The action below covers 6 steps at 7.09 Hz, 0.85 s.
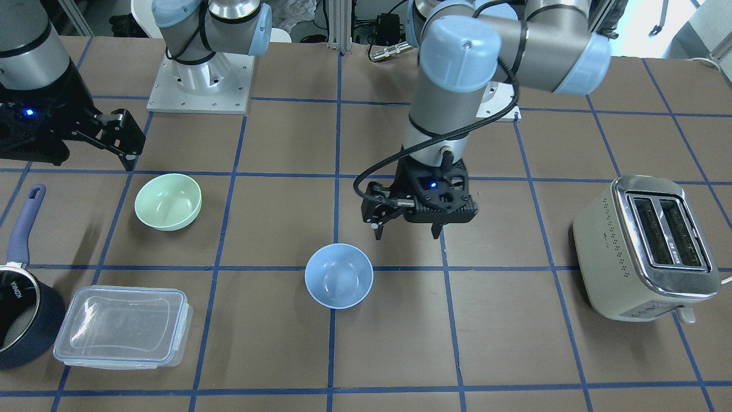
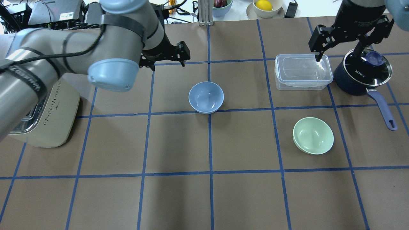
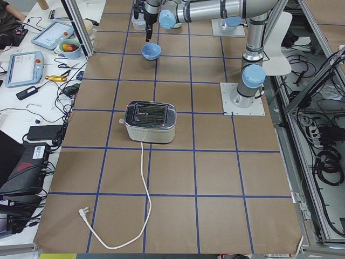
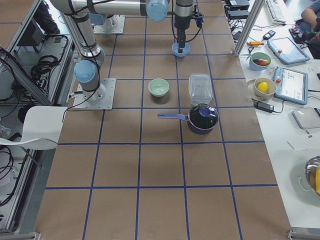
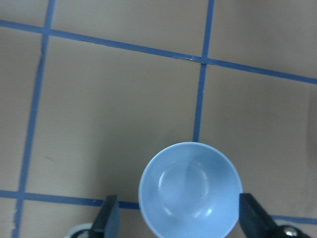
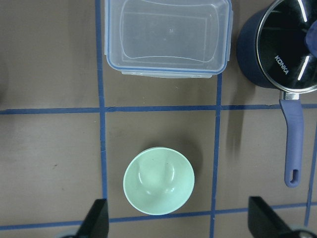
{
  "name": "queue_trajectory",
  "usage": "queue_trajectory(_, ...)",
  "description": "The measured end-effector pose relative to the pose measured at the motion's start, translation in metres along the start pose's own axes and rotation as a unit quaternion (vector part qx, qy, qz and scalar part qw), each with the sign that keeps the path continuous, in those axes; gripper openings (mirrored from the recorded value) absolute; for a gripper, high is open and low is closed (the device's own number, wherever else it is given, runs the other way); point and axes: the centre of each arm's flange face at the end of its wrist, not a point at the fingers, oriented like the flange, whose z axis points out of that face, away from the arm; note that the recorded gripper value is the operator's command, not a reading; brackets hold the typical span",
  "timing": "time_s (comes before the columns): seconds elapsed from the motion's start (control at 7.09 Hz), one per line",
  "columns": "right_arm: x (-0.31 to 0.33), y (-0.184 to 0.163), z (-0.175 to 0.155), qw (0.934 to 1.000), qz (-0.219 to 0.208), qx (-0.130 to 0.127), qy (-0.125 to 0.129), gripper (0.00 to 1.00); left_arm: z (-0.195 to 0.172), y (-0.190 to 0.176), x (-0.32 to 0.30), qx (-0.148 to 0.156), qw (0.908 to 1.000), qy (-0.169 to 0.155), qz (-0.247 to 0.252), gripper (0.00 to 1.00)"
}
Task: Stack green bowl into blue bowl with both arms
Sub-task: 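Release the blue bowl at center and raise the left gripper while the right arm moves, then lower the right gripper onto the rim of the pale green bowl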
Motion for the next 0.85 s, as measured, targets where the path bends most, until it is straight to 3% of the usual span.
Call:
queue_trajectory(0.28, 0.057, 0.007, 0.081, 0.9991, 0.002, -0.043, -0.008, 1.00, -0.050, 0.006, -0.074, -0.024, 0.9984, -0.016, 0.049, 1.00)
queue_trajectory(0.42, 0.077, 0.018, 0.130, 0.9986, 0.005, -0.051, -0.014, 0.99, -0.068, 0.011, -0.103, -0.033, 0.9974, -0.022, 0.059, 1.00)
queue_trajectory(0.56, 0.084, 0.032, 0.175, 0.9981, 0.015, -0.053, -0.028, 0.92, -0.079, 0.016, -0.117, -0.034, 0.9973, -0.027, 0.060, 1.00)
queue_trajectory(0.71, 0.081, 0.047, 0.213, 0.9972, 0.024, -0.051, -0.049, 0.81, -0.085, 0.020, -0.123, -0.036, 0.9972, -0.029, 0.058, 1.00)
queue_trajectory(0.85, 0.073, 0.059, 0.243, 0.9964, 0.029, -0.047, -0.064, 0.49, -0.089, 0.024, -0.125, -0.038, 0.9973, -0.030, 0.056, 1.00)
